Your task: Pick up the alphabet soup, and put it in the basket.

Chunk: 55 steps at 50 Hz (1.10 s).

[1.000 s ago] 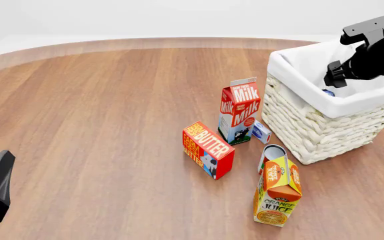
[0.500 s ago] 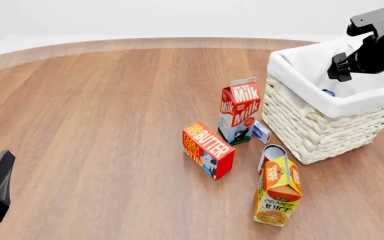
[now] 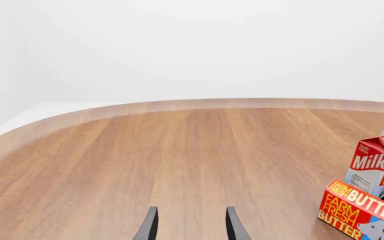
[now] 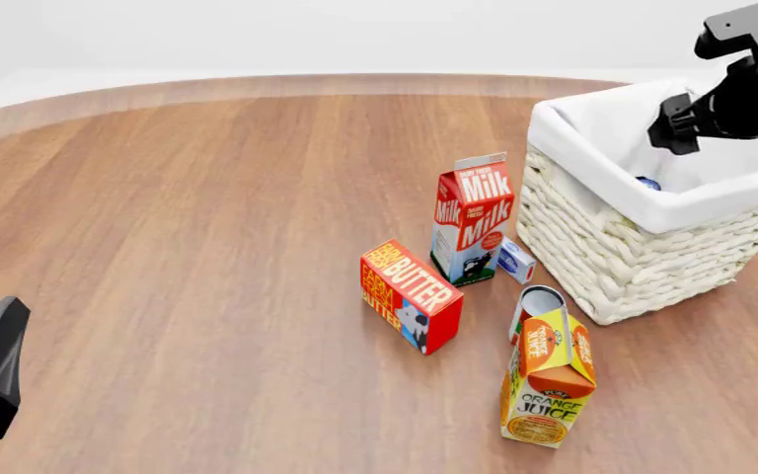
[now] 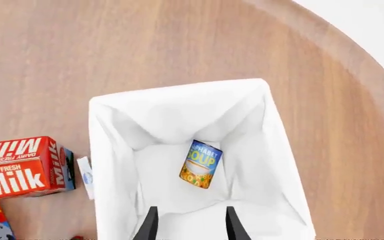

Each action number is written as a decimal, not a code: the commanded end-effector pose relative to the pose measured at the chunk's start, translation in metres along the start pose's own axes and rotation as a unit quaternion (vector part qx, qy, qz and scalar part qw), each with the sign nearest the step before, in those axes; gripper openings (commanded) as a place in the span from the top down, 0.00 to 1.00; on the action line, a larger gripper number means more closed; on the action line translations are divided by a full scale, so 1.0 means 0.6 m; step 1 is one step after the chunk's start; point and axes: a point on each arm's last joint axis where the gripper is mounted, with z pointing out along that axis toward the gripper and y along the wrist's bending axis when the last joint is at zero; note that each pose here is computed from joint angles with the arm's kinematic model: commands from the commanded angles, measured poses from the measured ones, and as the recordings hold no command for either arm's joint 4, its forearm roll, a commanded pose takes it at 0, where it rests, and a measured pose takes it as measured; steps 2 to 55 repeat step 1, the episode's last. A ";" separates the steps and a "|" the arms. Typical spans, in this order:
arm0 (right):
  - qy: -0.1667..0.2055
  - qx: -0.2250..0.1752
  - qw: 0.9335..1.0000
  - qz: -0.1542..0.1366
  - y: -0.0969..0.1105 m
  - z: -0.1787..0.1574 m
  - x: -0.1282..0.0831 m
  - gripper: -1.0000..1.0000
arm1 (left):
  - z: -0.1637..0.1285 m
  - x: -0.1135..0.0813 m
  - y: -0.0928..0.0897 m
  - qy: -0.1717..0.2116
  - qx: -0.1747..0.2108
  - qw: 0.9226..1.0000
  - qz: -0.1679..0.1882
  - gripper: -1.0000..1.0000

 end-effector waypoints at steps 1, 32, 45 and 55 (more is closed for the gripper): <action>-0.016 -0.001 1.000 0.007 0.009 -0.024 0.005 0.00 | 0.000 0.000 0.000 0.000 0.000 1.000 0.000 0.00; -0.016 -0.001 1.000 0.007 0.009 -0.024 0.005 0.00 | 0.000 0.000 0.000 0.000 0.000 1.000 0.000 0.00; -0.016 -0.001 1.000 0.007 0.009 -0.024 0.005 0.00 | 0.000 0.000 0.000 0.000 0.000 1.000 0.000 0.00; -0.016 -0.001 1.000 0.007 0.009 -0.024 0.005 0.00 | 0.000 0.000 0.000 0.000 0.000 1.000 0.000 0.00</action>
